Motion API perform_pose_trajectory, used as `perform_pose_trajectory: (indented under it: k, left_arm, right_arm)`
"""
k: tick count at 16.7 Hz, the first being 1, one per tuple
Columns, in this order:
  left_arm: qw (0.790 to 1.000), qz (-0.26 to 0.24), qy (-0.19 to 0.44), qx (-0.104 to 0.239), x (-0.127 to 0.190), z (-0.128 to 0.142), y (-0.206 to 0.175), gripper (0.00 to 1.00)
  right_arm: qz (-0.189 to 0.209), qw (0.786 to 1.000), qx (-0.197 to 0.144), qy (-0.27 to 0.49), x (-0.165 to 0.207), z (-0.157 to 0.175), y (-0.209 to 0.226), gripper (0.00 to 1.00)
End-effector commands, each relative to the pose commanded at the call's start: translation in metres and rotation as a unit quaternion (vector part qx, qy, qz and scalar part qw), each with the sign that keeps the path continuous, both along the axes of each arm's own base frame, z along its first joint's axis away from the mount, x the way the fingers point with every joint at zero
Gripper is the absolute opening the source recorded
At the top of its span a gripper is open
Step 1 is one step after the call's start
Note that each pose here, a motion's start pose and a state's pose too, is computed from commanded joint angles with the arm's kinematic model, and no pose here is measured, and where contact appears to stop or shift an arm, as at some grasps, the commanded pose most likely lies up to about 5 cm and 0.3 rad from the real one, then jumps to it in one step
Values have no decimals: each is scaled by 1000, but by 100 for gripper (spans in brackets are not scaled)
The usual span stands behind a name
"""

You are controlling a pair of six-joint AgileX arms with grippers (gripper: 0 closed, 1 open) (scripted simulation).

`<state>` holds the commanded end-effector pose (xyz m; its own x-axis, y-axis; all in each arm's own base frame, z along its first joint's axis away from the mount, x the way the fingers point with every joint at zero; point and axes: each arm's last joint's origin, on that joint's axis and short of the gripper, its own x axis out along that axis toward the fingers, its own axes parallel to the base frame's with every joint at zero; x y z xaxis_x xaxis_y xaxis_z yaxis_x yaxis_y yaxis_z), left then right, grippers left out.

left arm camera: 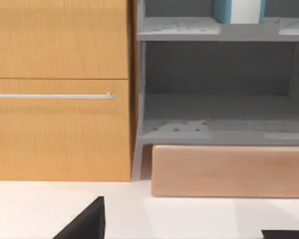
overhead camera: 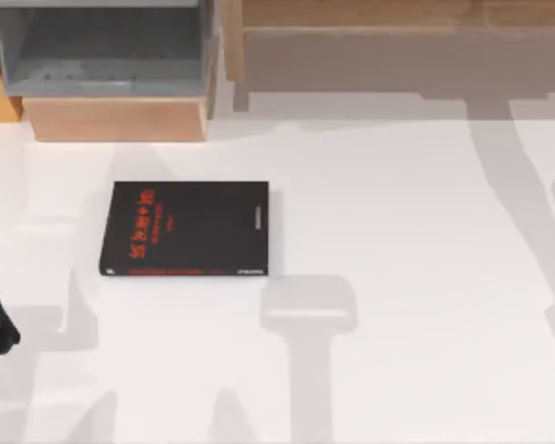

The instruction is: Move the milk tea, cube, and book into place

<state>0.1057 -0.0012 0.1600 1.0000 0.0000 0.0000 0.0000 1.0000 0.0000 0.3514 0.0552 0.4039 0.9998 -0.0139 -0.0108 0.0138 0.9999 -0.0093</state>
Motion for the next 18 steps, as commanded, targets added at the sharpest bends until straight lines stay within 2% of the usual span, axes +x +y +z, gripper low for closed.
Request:
perform_pose_trajectory:
  k: [3,5,10,15,18]
  left_arm:
    - [1000,0,0,0,0,0,0,100]
    - [1000,0,0,0,0,0,0,100]
    - [1000,0,0,0,0,0,0,100]
    - [1000,0,0,0,0,0,0,100]
    - [1000,0,0,0,0,0,0,100]
  right_arm:
    - [-1,1000,-1,1,-63,-10,-18,100]
    - [-1,1000,-3,2,-109,-28,-30,100]
    - [0,1000,-6,8,-203,-112,-48,100]
    - [4,1000,-3,5,-241,-204,-55,100]
    - [6,1000,2,-2,-245,-235,-56,100]
